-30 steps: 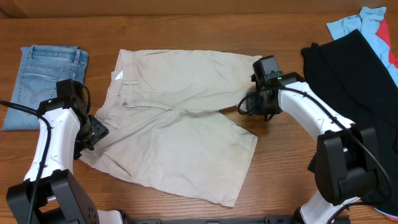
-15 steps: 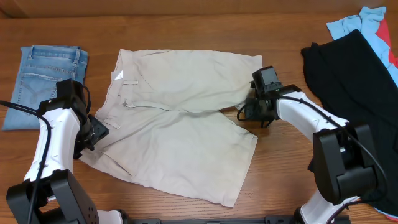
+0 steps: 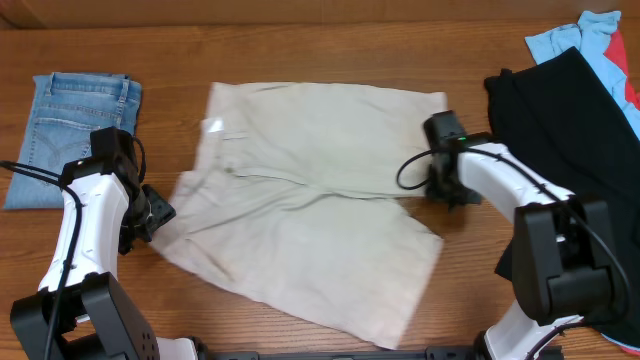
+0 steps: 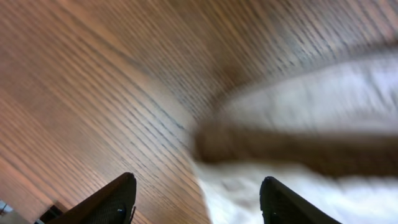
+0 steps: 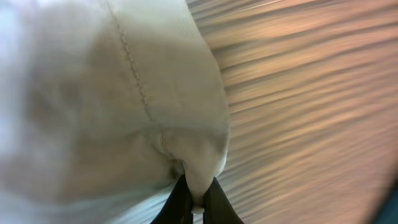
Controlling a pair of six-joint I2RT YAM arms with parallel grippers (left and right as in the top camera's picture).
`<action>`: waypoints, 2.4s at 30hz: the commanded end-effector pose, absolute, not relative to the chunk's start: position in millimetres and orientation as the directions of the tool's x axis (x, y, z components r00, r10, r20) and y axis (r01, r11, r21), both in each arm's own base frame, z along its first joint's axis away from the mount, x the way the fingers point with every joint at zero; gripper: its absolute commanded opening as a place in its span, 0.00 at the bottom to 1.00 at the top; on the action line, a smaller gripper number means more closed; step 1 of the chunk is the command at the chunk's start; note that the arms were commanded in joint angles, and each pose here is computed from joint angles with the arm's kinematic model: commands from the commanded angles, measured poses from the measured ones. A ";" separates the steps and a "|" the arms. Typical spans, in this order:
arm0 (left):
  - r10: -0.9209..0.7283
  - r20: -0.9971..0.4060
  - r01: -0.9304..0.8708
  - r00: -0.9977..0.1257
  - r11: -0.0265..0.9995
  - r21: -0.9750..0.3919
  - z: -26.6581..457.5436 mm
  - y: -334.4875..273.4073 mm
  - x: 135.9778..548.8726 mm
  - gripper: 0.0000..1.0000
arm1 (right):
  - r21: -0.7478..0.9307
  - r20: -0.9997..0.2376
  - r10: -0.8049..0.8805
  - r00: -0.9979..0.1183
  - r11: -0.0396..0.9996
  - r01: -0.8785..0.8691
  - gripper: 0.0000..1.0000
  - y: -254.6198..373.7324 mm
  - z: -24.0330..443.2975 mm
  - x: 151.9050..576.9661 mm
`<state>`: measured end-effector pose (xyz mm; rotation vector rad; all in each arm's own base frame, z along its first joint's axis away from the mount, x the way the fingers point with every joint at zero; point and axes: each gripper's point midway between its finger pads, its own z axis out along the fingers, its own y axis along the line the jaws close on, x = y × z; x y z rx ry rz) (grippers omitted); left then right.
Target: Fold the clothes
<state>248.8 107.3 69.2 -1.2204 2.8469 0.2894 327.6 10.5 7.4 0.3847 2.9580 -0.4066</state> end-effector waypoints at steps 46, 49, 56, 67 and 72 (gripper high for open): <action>-0.203 -0.683 0.064 -0.702 0.937 -0.345 25.9 -76.2 534.3 0.56 | 0.019 -0.392 0.342 -0.854 0.931 0.365 0.54 17.6 152.4 349.4; -0.210 -0.693 0.031 -0.689 0.948 -0.318 23.1 -68.4 537.6 0.58 | 0.080 -0.361 0.313 -0.878 0.949 0.306 0.54 32.7 150.7 349.3; -0.225 -0.739 0.018 -0.636 0.952 -0.305 34.9 -56.3 549.6 0.60 | 0.137 -0.346 0.245 -0.905 0.968 0.210 0.54 50.1 136.8 362.3; -0.275 -0.703 0.016 -0.656 0.926 -0.377 16.7 -60.4 552.8 0.60 | 0.134 -0.321 0.244 -0.915 0.968 0.211 0.54 52.7 116.4 372.7; -0.290 -0.678 0.071 -0.675 0.889 -0.452 18.8 -76.9 561.5 0.56 | 0.135 -0.324 0.244 -0.914 0.968 0.211 0.53 52.7 116.6 373.4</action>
